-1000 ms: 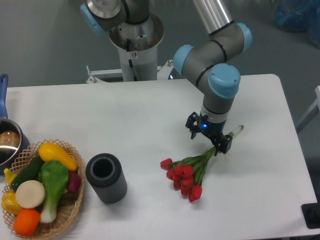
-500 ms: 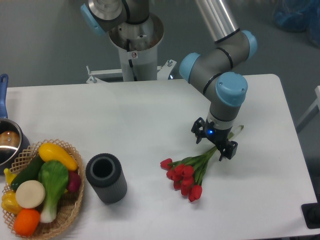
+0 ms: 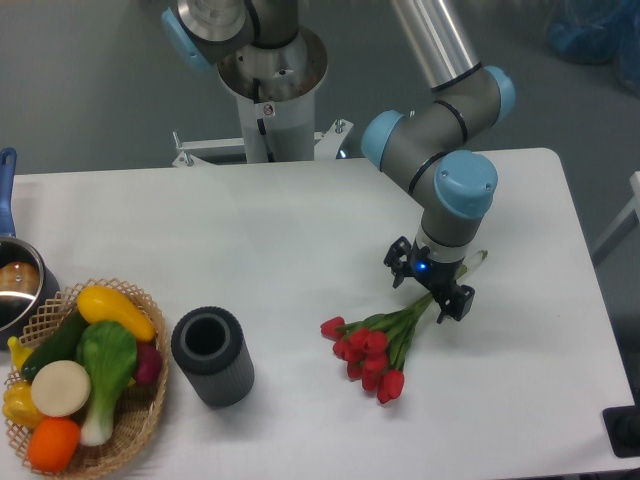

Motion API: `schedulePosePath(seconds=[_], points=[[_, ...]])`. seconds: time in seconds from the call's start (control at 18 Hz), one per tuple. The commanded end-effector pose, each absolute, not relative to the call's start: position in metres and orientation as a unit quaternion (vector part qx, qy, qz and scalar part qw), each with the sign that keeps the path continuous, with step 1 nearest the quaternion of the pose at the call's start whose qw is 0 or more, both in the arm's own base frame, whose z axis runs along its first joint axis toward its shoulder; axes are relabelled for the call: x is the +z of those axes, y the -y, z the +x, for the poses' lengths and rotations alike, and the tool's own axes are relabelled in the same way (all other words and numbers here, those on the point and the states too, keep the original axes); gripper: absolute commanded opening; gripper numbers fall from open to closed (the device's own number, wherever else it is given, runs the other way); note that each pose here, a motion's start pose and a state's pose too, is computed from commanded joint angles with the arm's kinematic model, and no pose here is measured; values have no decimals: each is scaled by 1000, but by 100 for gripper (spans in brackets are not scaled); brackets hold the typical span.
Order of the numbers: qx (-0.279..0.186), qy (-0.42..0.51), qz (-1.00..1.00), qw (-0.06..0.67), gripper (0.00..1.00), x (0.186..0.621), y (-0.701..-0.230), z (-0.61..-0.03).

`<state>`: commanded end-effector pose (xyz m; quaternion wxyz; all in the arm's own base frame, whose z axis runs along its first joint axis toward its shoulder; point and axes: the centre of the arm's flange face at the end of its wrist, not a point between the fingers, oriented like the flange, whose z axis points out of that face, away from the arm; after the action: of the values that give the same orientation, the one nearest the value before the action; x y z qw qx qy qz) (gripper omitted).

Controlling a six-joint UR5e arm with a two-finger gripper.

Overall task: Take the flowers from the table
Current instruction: 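Lower the gripper around the tulip stems just above the blooms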

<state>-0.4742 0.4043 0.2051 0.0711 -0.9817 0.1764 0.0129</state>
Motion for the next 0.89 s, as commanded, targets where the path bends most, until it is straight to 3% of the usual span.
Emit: schedulePosePath(seconds=[0.61, 0.89], points=[[17, -147, -986, 75, 98, 200, -411, -474], [18, -146, -986, 75, 65, 200, -411, -475]])
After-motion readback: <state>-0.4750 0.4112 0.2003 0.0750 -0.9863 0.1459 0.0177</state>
